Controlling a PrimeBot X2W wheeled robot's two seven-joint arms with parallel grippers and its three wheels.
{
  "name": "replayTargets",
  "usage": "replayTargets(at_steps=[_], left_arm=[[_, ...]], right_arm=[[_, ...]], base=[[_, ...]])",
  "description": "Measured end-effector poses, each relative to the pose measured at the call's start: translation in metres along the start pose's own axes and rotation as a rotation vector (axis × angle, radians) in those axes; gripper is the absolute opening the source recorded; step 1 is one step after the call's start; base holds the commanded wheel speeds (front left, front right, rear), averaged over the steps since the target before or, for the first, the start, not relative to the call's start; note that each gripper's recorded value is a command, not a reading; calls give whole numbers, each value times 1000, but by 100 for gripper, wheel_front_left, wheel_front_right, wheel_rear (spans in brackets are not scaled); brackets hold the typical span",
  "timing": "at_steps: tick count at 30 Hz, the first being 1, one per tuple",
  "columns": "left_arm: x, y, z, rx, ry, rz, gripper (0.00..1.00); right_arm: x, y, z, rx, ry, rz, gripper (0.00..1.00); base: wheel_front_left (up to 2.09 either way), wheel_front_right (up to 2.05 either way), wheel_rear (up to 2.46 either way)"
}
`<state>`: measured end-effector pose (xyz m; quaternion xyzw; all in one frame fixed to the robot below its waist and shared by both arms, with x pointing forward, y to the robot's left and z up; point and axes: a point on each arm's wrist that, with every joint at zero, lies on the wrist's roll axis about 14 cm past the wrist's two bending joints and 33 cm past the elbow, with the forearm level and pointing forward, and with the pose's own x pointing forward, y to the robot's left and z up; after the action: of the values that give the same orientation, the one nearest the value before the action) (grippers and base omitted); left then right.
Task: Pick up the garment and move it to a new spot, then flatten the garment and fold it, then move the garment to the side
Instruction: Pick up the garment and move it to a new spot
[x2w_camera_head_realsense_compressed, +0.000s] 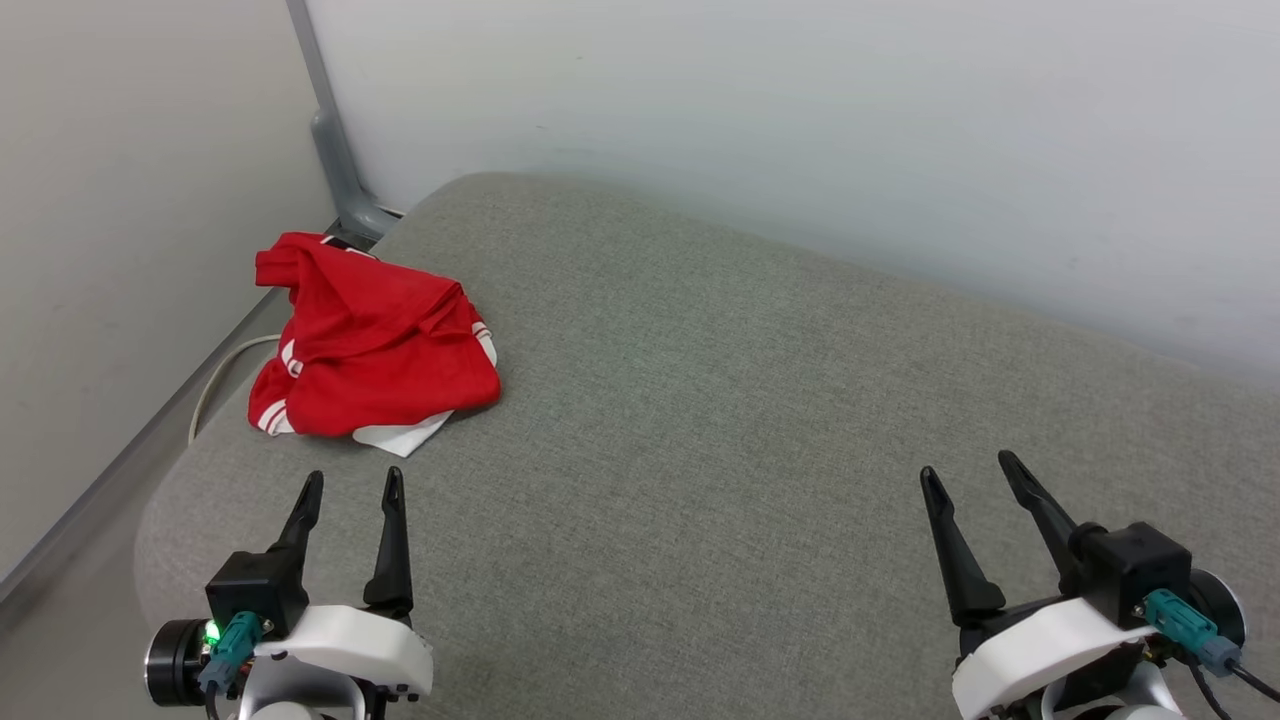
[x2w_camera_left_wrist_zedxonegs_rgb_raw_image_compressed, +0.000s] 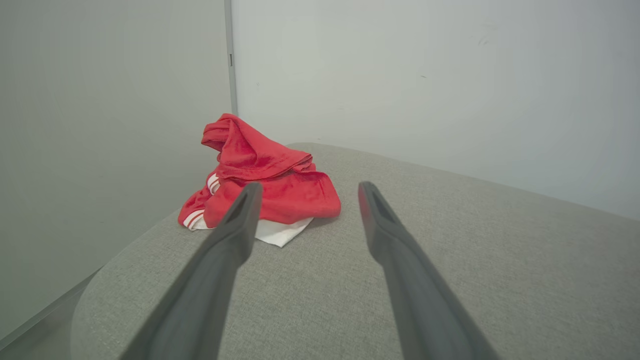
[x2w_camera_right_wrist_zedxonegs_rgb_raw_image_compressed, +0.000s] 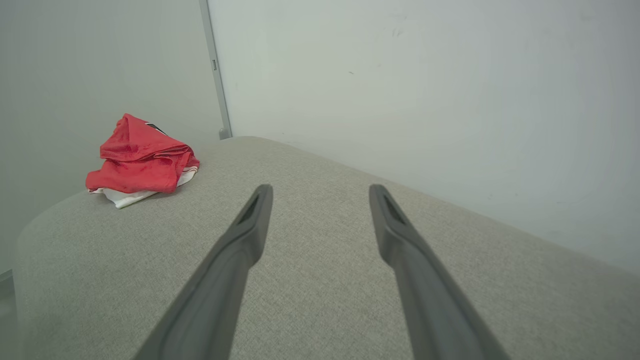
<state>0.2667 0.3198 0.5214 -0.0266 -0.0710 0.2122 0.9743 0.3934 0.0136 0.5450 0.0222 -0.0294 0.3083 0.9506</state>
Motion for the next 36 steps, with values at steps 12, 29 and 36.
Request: replayTargets(at_steps=[12, 29, 36], left_arm=[[1, 4, -2, -4, 5, 13, 100], [107, 8, -11, -31, 83, 44, 100], [165, 4, -45, -21, 291, 30, 100]], right_arm=[[-2, -3, -2, 18, -1, -10, 100], [3, -57, -21, 51, 43, -139, 100], [10, -88, -44, 72, 79, -202, 100]], base=[[0, 0, 0], [0, 0, 0], [0, 0, 0]])
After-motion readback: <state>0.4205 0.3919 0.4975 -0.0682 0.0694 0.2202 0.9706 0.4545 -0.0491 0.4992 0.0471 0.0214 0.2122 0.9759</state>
